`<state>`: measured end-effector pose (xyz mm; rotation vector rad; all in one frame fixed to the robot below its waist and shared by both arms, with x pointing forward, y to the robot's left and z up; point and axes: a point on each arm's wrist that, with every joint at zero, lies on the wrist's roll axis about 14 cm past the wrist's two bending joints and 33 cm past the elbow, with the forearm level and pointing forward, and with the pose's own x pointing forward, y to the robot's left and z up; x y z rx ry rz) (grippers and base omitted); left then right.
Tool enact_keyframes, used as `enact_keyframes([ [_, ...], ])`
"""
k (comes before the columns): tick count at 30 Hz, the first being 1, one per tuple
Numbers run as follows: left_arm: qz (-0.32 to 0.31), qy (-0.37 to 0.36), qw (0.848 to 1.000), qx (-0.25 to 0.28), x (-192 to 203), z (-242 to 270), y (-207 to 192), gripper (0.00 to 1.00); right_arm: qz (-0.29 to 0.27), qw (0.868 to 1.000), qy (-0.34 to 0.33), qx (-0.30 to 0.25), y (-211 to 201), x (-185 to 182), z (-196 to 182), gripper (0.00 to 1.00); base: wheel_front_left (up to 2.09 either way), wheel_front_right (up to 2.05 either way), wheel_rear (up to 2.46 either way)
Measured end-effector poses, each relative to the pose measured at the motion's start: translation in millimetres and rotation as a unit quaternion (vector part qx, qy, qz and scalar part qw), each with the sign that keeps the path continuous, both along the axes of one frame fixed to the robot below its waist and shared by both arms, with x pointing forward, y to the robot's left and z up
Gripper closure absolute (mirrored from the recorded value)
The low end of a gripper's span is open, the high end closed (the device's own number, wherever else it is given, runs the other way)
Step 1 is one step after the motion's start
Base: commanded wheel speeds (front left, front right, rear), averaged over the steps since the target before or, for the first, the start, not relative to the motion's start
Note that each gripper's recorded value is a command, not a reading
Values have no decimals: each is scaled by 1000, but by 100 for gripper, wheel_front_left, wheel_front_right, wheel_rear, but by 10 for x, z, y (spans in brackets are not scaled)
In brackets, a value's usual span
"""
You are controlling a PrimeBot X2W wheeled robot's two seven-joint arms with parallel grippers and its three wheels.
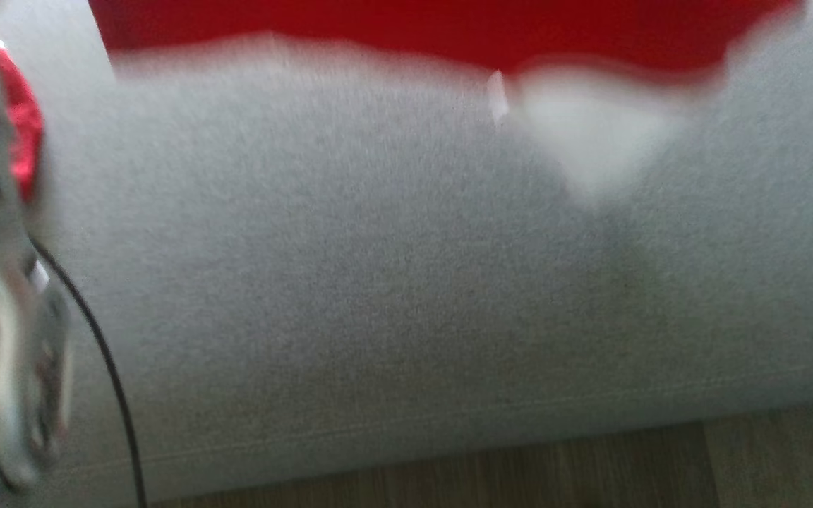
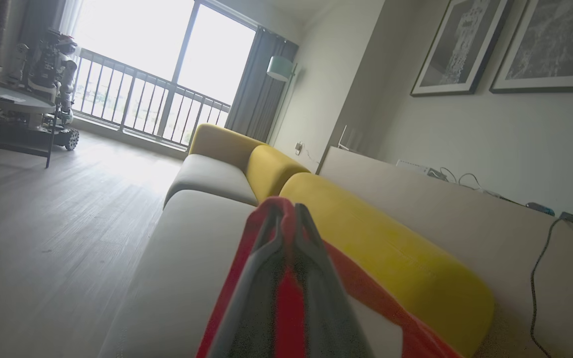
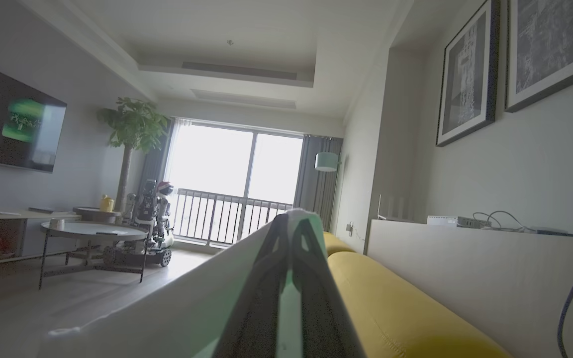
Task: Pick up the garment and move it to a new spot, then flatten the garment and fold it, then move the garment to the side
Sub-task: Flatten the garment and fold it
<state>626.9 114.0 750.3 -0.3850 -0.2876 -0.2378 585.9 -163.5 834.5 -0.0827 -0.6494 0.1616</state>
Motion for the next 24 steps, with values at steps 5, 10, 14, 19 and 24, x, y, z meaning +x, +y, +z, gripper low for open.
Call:
enact_keyframes([
  [5,45,-61,997,-31,392,163,108,100,-5,999,-50,7,-22,364,84,100,0,0,0],
  [10,61,-43,997,-26,798,-269,88,100,-8,1000,-29,7,27,815,-359,100,0,0,0],
  [14,58,7,998,-15,975,-883,51,100,-4,999,38,8,94,1093,-969,100,0,0,0],
  [19,38,50,998,28,947,-1495,-28,100,-9,990,140,15,57,1183,-1879,100,0,0,0],
  [24,23,120,989,79,722,-2213,-50,100,-15,975,221,24,-4,1013,-2607,100,0,0,0],
])
